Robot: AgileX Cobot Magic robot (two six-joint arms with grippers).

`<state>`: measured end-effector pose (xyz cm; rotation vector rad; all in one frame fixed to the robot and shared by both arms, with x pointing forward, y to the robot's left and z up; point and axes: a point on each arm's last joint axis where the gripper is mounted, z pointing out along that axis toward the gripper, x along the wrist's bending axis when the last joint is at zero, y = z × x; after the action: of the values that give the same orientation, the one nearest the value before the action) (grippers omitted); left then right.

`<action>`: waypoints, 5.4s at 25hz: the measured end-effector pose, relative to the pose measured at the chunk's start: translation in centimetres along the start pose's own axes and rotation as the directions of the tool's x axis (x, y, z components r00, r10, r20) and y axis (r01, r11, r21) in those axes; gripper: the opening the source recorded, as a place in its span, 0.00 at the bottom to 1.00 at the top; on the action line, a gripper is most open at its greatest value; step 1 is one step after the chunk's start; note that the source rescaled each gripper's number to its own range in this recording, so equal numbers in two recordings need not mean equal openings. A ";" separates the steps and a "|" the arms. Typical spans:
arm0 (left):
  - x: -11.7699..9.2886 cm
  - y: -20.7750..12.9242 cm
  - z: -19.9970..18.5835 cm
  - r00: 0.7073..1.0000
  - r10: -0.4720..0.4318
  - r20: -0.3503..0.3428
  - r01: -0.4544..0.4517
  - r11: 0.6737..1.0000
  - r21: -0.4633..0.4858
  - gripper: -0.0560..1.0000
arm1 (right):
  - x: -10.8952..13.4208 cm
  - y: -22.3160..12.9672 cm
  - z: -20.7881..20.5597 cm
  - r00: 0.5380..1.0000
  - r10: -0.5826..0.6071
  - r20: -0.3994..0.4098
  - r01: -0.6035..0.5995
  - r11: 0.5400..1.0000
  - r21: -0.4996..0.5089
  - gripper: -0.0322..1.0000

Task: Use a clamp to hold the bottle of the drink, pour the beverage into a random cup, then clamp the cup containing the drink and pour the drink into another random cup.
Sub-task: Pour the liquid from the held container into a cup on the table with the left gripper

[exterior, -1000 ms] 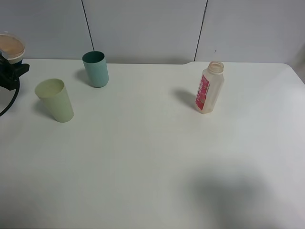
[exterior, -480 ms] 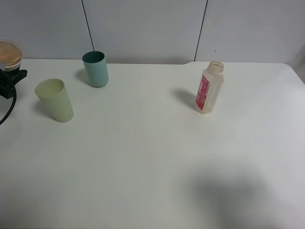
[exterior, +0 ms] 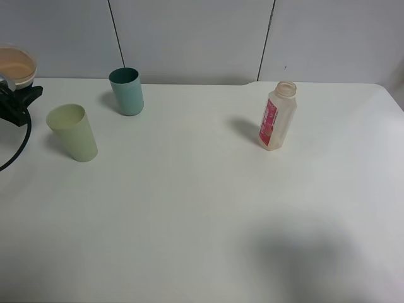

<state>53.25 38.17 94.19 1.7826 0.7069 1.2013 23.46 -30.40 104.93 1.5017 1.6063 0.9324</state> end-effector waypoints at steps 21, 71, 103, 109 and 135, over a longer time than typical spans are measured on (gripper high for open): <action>-0.7 0.2 0.9 0.999 0.035 0.002 -0.035 0.999 0.004 0.07 | 0.0 0.0 0.0 1.000 0.000 0.000 0.000 1.000 0.000 1.00; -2.6 -0.3 1.7 0.980 0.183 0.073 -0.186 0.982 0.036 0.07 | 0.0 0.0 0.0 1.000 0.000 0.000 0.000 1.000 0.000 1.00; -2.4 -0.2 1.7 0.936 0.346 0.058 -0.348 0.937 0.024 0.07 | 0.0 0.0 0.0 1.000 0.000 0.000 0.000 1.000 0.000 1.00; -2.3 -0.2 1.7 0.927 0.372 0.049 -0.374 0.927 0.028 0.07 | 0.0 0.0 0.0 1.000 0.000 0.000 0.000 1.000 0.000 1.00; -1.9 -0.3 1.7 0.903 0.429 0.013 -0.429 0.902 0.048 0.07 | 0.0 0.0 0.0 1.000 0.000 0.000 0.000 1.000 0.000 1.00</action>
<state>54.11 36.21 92.79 2.0486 0.3467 1.4773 23.46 -30.40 104.93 1.5017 1.6063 0.9324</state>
